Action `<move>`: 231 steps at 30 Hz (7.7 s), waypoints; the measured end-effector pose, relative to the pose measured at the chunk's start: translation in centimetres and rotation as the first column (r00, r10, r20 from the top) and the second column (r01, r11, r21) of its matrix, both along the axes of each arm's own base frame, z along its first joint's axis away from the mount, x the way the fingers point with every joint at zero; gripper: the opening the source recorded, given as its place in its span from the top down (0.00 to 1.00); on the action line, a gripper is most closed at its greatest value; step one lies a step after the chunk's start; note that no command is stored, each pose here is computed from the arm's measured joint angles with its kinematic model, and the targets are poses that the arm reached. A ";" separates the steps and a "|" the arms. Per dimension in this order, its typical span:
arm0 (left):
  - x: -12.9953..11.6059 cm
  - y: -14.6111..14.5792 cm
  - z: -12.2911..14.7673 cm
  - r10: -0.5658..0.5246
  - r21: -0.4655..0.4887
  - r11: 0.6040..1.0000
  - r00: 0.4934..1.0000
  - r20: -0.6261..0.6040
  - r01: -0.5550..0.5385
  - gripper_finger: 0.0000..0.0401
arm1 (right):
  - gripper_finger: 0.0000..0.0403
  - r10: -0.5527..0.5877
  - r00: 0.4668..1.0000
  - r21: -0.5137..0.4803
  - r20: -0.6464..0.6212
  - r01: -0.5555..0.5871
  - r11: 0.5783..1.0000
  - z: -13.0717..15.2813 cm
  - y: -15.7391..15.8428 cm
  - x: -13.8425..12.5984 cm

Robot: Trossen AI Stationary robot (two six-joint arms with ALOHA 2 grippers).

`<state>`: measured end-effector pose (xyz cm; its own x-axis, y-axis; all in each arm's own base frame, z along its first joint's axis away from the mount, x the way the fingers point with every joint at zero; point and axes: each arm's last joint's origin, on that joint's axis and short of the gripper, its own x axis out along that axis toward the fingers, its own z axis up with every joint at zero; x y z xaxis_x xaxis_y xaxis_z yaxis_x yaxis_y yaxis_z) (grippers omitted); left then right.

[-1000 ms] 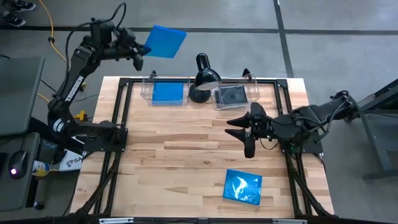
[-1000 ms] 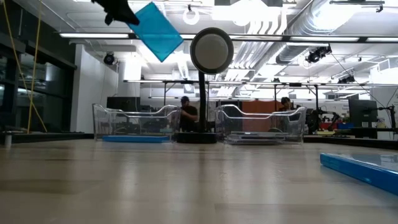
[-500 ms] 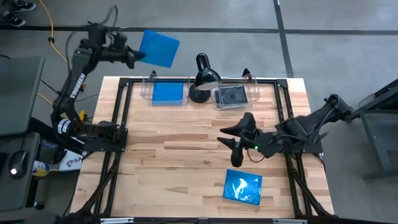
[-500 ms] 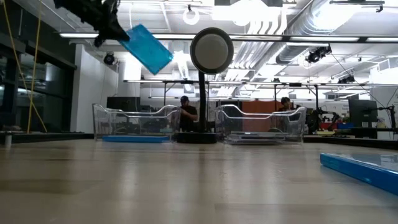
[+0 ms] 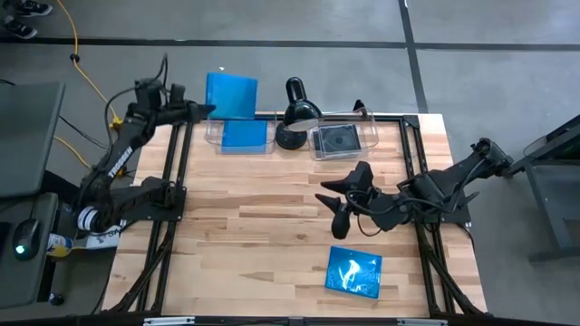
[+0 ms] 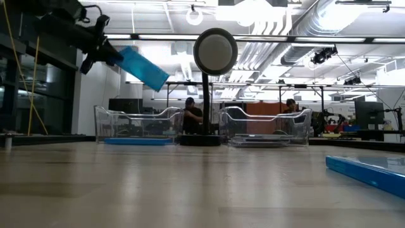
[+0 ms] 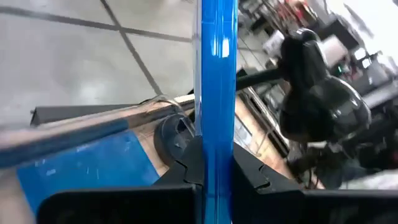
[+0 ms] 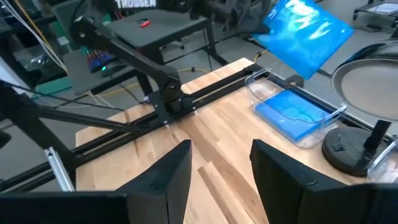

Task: Pick & place jewel cases by type
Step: Put the left blue CD case into the left transparent bin, then put the blue CD case into the left transparent bin

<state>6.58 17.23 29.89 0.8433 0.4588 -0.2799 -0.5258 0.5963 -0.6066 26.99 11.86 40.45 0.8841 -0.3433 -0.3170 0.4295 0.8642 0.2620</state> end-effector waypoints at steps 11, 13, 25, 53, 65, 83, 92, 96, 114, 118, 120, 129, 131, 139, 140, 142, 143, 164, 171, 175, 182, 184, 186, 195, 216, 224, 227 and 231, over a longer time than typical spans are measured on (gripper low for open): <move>2.1 -1.1 -3.5 0.094 -0.182 0.978 0.995 -0.039 -0.099 0.95 | 0.63 -0.019 1.000 -0.004 0.006 0.019 1.000 0.0 0.0 0.0; 2.5 -1.2 -3.6 0.128 -0.197 0.971 0.991 -0.050 -0.135 0.95 | 0.63 -0.019 1.000 0.007 0.009 0.019 1.000 0.0 0.0 0.0; 3.9 -2.1 -4.4 0.198 -0.345 0.913 0.976 -0.086 -0.215 0.95 | 0.63 -0.021 1.000 0.014 0.012 0.021 1.000 0.0 0.0 0.0; 7.3 -0.2 -8.0 0.093 -0.495 0.853 0.982 -0.163 -0.163 0.95 | 0.63 0.020 1.000 0.030 0.001 -0.020 0.999 0.0 0.1 0.0; 7.2 -0.1 -8.1 0.094 -0.451 0.875 0.975 -0.200 -0.177 0.61 | 0.63 0.021 1.000 0.024 -0.012 -0.020 1.000 -0.1 0.1 -0.1; 7.2 0.1 -7.3 0.066 -0.358 0.922 0.973 -0.223 -0.145 0.24 | 0.63 0.046 0.998 0.033 -0.033 -0.045 0.998 -0.3 0.1 -0.1; 6.7 -0.2 -7.1 0.104 -0.254 0.949 0.947 -0.303 -0.185 0.12 | 0.63 0.051 0.998 0.060 -0.033 -0.048 0.997 -0.4 0.1 -0.1; 6.5 -0.3 -6.6 0.131 -0.195 0.960 0.939 -0.317 -0.200 0.12 | 0.63 0.054 0.998 0.062 -0.034 -0.052 0.997 -0.4 0.2 -0.1; 7.6 -2.6 -1.5 -0.371 0.118 0.924 0.928 0.045 0.364 0.12 | 0.63 -0.014 0.999 0.020 -0.036 0.015 1.000 -0.5 -0.2 -0.2; 8.3 -4.0 0.0 -0.508 0.229 0.849 0.854 0.110 0.476 0.12 | 0.63 -0.026 0.998 0.009 -0.049 0.026 1.000 -0.6 -0.4 -0.2; 8.9 -4.7 0.7 -0.554 0.276 0.818 0.822 0.134 0.505 0.12 | 0.63 -0.031 0.998 0.008 -0.050 0.031 0.999 -0.6 -0.5 -0.2; 11.9 -9.4 2.4 -0.686 0.472 0.688 0.707 0.174 0.552 0.12 | 0.63 -0.025 0.997 -0.002 -0.069 0.025 1.000 -0.6 -1.4 0.3; 12.4 -10.5 2.4 -0.689 0.492 0.678 0.705 0.167 0.546 0.12 | 0.63 -0.021 0.997 0.001 -0.073 0.021 1.000 -0.6 -1.6 0.2; 14.2 -15.2 2.1 -0.705 0.507 0.658 0.692 0.155 0.556 0.12 | 0.63 0.004 0.997 0.031 -0.078 -0.001 1.000 0.8 -2.9 -2.0; 14.4 -15.7 2.0 -0.706 0.507 0.656 0.692 0.151 0.559 0.12 | 0.63 0.007 0.997 0.038 -0.073 -0.004 0.999 1.0 -3.1 -2.4; 14.9 -16.8 1.7 -0.707 0.499 0.657 0.692 0.146 0.565 0.12 | 0.63 0.003 0.998 0.061 -0.065 0.000 0.998 1.5 -3.5 -3.3; 15.2 -17.2 1.5 -0.709 0.494 0.656 0.691 0.144 0.571 0.12 | 0.63 0.000 0.998 0.075 -0.064 0.004 0.997 1.7 -3.7 -3.8; 20.7 -24.2 -4.7 -0.727 0.238 0.683 0.676 0.125 0.691 0.12 | 0.64 0.007 0.802 0.477 -0.597 0.348 0.807 -2.0 -3.0 -11.0; 22.4 -26.0 -6.6 -0.733 0.164 0.680 0.670 0.118 0.715 0.12 | 0.64 -0.015 0.723 0.423 -0.691 0.421 0.802 -3.9 0.3 -11.7; 23.6 -26.9 -6.7 -0.734 0.158 0.679 0.670 0.116 0.717 0.12 | 0.64 -0.027 0.638 0.387 -0.770 0.500 0.775 -6.6 1.8 -12.4; 25.5 -27.9 -6.7 -0.733 0.147 0.680 0.670 0.115 0.719 0.12 | 0.64 0.048 0.548 0.415 -0.835 0.570 0.709 -12.7 4.5 -13.7; 25.9 -28.1 -6.9 -0.730 0.139 0.683 0.675 0.108 0.717 0.12 | 0.64 0.078 0.553 0.447 -0.830 0.575 0.685 -14.2 5.1 -13.9; 26.3 -28.2 -7.1 -0.724 0.111 0.690 0.682 0.106 0.715 0.12 | 0.64 0.106 0.564 0.482 -0.819 0.576 0.660 -15.6 5.6 -13.9; 26.6 -29.4 -11.1 -0.733 -0.115 0.675 0.680 0.006 0.729 0.12 | 0.64 0.175 0.668 0.630 -0.723 0.535 0.563 -18.6 6.8 -12.5; 26.7 -30.4 -13.2 -0.723 -0.166 0.686 0.690 -0.040 0.709 0.12 | 0.64 0.152 0.546 0.536 -0.824 0.662 0.524 -24.1 10.0 -10.5; 26.7 -30.4 -13.2 -0.710 -0.162 0.699 0.703 -0.042 0.696 0.12 | 0.64 0.149 0.556 0.544 -0.817 0.661 0.517 -25.0 10.3 -9.9; 26.8 -30.5 -13.6 -0.715 -0.169 0.694 0.697 -0.048 0.700 0.12 | 0.64 0.135 0.565 0.544 -0.814 0.661 0.517 -25.1 10.2 -9.7; 26.9 -30.6 -14.5 -0.729 -0.195 0.678 0.681 -0.062 0.709 0.12 | 0.64 0.120 0.572 0.545 -0.811 0.665 0.511 -25.2 10.0 -9.3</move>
